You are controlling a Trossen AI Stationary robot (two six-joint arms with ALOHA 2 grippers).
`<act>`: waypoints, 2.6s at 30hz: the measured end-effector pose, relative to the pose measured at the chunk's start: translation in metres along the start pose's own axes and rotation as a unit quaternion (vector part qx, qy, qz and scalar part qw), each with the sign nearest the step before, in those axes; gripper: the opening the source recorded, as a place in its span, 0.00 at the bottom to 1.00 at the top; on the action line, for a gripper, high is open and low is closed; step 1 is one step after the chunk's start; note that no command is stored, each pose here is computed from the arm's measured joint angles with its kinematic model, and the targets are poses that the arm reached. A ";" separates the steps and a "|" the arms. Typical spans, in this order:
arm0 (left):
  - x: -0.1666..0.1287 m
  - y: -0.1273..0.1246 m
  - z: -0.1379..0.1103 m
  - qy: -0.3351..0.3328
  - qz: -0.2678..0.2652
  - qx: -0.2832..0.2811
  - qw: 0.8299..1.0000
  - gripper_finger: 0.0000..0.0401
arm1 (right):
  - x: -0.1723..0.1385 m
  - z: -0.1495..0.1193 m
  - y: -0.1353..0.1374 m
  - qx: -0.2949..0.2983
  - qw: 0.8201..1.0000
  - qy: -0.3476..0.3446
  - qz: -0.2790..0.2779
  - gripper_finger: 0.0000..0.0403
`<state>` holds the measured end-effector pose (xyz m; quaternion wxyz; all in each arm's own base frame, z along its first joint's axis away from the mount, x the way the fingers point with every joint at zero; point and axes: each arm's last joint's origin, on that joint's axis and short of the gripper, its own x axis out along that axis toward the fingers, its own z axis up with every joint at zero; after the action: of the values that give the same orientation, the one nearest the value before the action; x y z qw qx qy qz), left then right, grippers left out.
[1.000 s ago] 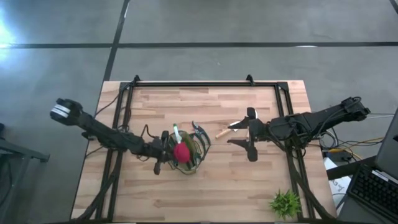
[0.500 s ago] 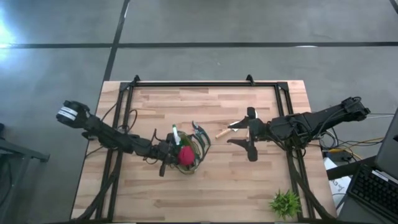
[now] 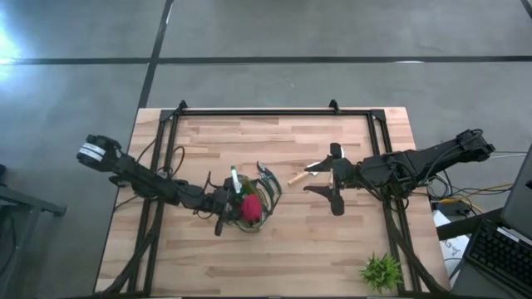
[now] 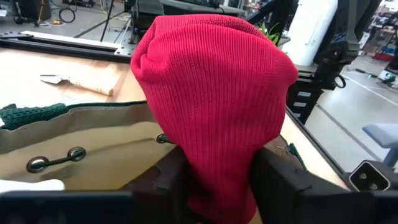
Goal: Pick & Place Garden tools in Gardening bag
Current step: Put the red gloves into the gardening bag, then adjust the gardening bag
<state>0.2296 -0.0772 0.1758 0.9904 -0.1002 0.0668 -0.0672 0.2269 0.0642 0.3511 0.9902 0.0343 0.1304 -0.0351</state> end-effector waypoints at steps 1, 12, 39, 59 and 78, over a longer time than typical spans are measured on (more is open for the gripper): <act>0.000 0.000 0.000 0.000 -0.002 -0.003 1.000 0.40 | 0.000 0.000 0.000 0.000 1.000 0.000 0.000 0.58; -0.005 0.001 -0.001 0.034 -0.002 -0.049 0.998 0.54 | 0.000 0.000 0.000 0.000 1.000 0.001 0.000 0.58; -0.066 0.007 0.054 -0.051 0.105 0.044 0.992 0.70 | 0.000 -0.006 0.000 -0.022 0.999 0.030 -0.001 0.58; -0.101 0.042 -0.025 -0.020 0.298 -0.150 0.942 0.70 | 0.005 -0.057 -0.009 0.033 0.990 0.126 -0.062 0.48; -0.071 0.043 -0.021 0.011 0.275 -0.090 0.957 0.70 | 0.005 -0.041 -0.016 0.007 0.992 0.095 -0.082 0.45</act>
<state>0.1619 -0.0285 0.1552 0.9568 -0.1659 0.1088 0.2127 0.2202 0.0507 0.3097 0.9670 0.0334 0.2258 -0.1135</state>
